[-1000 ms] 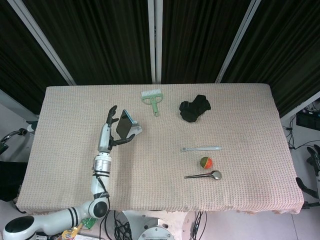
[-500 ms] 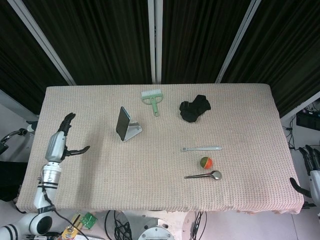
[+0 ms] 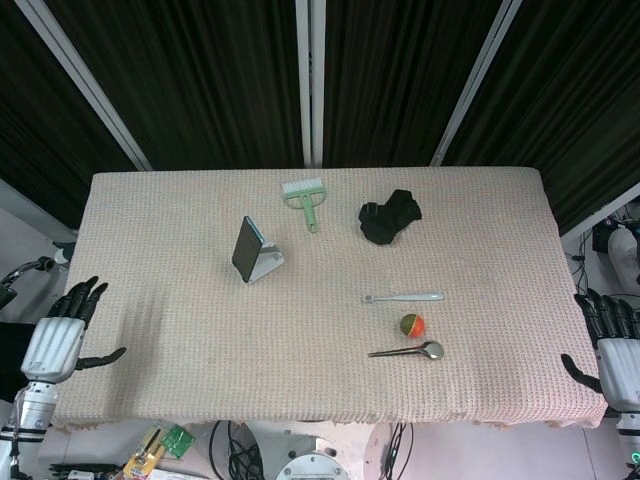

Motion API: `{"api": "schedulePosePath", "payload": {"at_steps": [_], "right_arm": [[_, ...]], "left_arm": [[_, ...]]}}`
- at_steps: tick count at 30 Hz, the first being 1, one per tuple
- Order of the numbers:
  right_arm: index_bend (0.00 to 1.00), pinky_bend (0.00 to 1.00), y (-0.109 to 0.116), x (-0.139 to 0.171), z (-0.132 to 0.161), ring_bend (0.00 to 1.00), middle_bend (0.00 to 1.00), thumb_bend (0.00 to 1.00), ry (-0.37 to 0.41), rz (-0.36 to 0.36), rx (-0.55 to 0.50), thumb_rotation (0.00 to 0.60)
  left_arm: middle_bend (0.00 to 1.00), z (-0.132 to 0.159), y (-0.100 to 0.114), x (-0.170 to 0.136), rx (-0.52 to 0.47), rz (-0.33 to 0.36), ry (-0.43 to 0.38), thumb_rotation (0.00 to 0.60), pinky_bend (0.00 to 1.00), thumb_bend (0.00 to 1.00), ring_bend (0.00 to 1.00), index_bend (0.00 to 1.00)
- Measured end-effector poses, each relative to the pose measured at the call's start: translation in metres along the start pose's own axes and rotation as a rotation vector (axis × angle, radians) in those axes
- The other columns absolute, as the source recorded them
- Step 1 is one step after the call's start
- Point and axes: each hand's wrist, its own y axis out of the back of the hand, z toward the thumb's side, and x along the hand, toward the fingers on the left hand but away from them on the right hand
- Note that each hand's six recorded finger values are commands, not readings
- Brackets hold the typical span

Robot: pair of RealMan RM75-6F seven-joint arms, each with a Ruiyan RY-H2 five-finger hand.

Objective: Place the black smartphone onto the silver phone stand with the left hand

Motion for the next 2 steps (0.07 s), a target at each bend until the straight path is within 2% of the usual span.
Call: {"api": "schedulePosePath", "payload": {"at_steps": [2], "right_arm": [[0.00,0.00,-0.0005,-0.0008,0.0014,0.00,0.00,0.18,0.006,-0.001,0.001,0.600]], "left_arm": [[0.00,0.0003,0.0056,-0.0044,0.013,0.038,-0.018,0.428,0.19,0.09,0.04,0.02]]}}
